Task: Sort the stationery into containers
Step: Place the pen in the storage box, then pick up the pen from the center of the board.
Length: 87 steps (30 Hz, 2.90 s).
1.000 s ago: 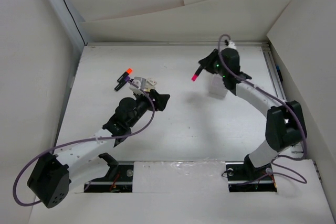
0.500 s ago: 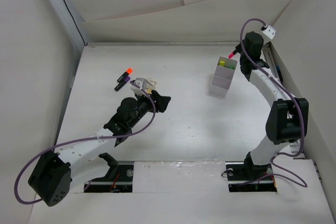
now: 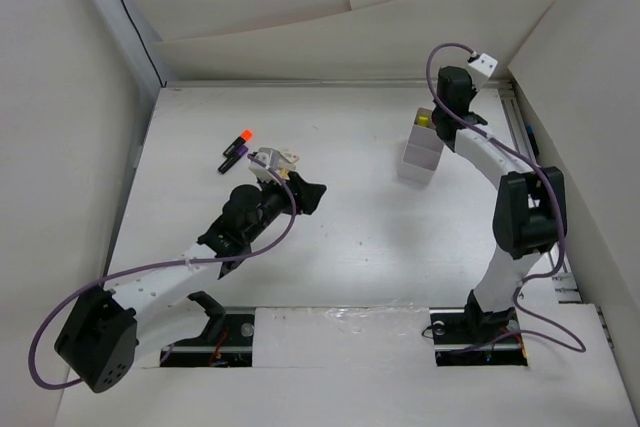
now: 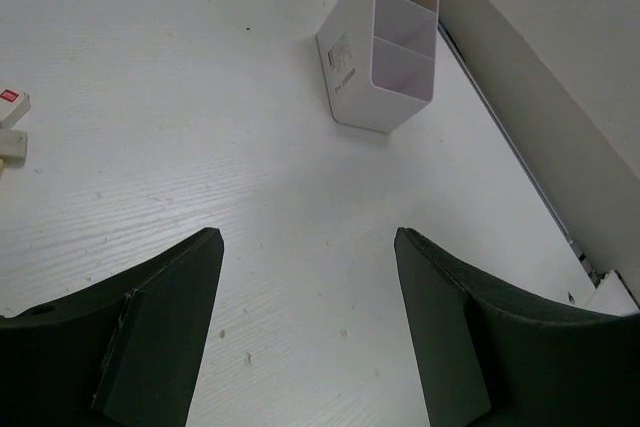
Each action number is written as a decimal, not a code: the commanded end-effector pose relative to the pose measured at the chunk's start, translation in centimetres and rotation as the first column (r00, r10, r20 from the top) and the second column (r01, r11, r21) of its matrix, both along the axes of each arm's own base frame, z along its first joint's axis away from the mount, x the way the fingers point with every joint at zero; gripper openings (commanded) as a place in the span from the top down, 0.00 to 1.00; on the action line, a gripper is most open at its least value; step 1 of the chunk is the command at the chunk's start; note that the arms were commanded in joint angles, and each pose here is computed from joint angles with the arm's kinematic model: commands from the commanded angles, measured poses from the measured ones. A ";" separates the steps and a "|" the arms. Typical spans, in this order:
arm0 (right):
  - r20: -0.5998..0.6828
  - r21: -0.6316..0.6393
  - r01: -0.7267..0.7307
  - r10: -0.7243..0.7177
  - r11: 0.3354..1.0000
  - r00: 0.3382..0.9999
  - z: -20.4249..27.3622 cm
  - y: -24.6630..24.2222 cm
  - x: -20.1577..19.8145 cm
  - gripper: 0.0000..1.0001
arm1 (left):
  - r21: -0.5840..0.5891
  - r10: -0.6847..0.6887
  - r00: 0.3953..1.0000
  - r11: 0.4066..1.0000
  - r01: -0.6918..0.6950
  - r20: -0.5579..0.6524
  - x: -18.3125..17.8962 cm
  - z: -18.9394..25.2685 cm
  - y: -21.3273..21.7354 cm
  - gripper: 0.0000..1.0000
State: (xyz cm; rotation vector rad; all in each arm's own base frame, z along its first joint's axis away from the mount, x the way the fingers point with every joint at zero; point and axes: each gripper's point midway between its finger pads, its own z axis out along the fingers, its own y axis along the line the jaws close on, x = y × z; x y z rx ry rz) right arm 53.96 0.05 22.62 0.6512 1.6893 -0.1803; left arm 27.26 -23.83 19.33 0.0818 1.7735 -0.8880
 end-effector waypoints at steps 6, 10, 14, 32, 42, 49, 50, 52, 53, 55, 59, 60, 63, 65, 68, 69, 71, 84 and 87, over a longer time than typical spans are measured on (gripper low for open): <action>0.041 -0.032 0.048 -0.046 0.998 0.998 1.3 1.1 0.7 0.94 | -0.052 0.012 1.000 0.999 -0.011 0.021 0.5 1.3 0.5 0.33; 0.028 -0.025 0.063 -0.063 0.998 0.998 0.2 1.3 0.2 0.71 | -0.046 0.024 1.000 0.999 -0.024 0.014 0.7 1.1 0.7 0.33; 0.039 0.007 0.037 -0.037 0.999 0.999 0.3 2.2 -0.4 0.55 | -0.038 0.086 0.996 0.996 -0.086 -0.001 1.3 0.9 1.5 0.33; 0.180 0.203 -0.364 0.330 0.909 0.927 4.9 12.9 -11.1 0.33 | 0.114 0.469 0.880 0.881 -0.460 -0.077 5.3 -1.1 7.0 0.36; 0.163 0.263 -0.588 0.565 0.765 0.809 2.8 18.7 -18.0 0.99 | 0.200 0.632 0.744 0.774 -0.600 -0.214 9.4 -3.8 11.1 0.43; 0.132 0.278 -0.647 0.639 0.710 0.758 0.8 20.9 -19.3 0.90 | 0.297 0.770 0.593 0.638 -0.710 -0.238 12.5 -5.0 16.5 0.53; 0.132 0.278 -0.647 0.639 0.709 0.757 0.9 20.9 -19.3 0.89 | 0.290 0.772 0.589 0.636 -0.715 -0.240 13.2 -4.3 16.7 0.55; 0.146 0.277 -0.658 0.646 0.700 0.749 1.2 21.3 -19.4 0.81 | 0.354 0.765 0.589 0.643 -0.679 -0.259 13.6 -5.5 17.0 0.62; 0.146 0.277 -0.658 0.646 0.700 0.749 1.2 21.3 -19.4 0.79 | 0.354 0.764 0.594 0.644 -0.678 -0.252 14.4 -4.7 16.8 0.62; 0.134 0.278 -0.662 0.654 0.696 0.744 0.6 21.6 -19.7 0.67 | 0.425 0.780 0.575 0.621 -0.658 -0.249 14.4 -5.5 17.2 0.63; 0.146 0.272 -0.651 0.638 0.709 0.756 0.8 21.1 -19.7 0.55 | 0.576 0.826 0.525 0.536 -0.618 -0.206 15.1 -7.6 18.6 0.68; 0.155 0.273 -0.660 0.645 0.700 0.748 1.2 21.3 -19.8 0.54 | 0.598 0.832 0.525 0.516 -0.612 -0.181 15.3 -7.6 19.0 0.70; 0.156 0.273 -0.654 0.638 0.706 0.754 1.1 20.8 -19.8 0.52 | 0.670 0.792 0.597 0.514 -0.536 -0.130 15.9 -8.1 19.0 0.70; 0.167 0.274 -0.662 0.643 0.698 0.747 1.4 21.0 -19.8 0.52 | 0.699 0.758 0.642 0.519 -0.491 -0.112 16.4 -8.2 18.8 0.65; 0.168 0.279 -0.672 0.655 0.686 0.737 1.3 21.1 -19.8 0.52 | 0.769 0.717 0.692 0.487 -0.415 -0.081 17.0 -8.9 19.3 0.62; 0.169 0.279 -0.673 0.654 0.685 0.737 1.3 21.0 -20.0 0.52 | 0.785 0.708 0.700 0.485 -0.385 -0.094 17.0 -9.8 19.6 0.60; 0.169 0.279 -0.666 0.648 0.692 0.743 1.3 20.6 -19.9 0.52 | 0.775 0.672 0.727 0.530 -0.344 -0.137 17.7 -9.9 20.1 0.58; 0.180 0.288 -0.677 0.657 0.677 0.733 1.4 20.1 -19.6 0.51 | 0.838 0.596 0.763 0.528 -0.137 -0.251 19.0 -13.5 22.9 0.53; 0.180 0.288 -0.677 0.657 0.677 0.733 1.4 20.1 -19.6 0.51 | 0.840 0.585 0.768 0.530 -0.118 -0.261 19.2 -14.1 22.8 0.52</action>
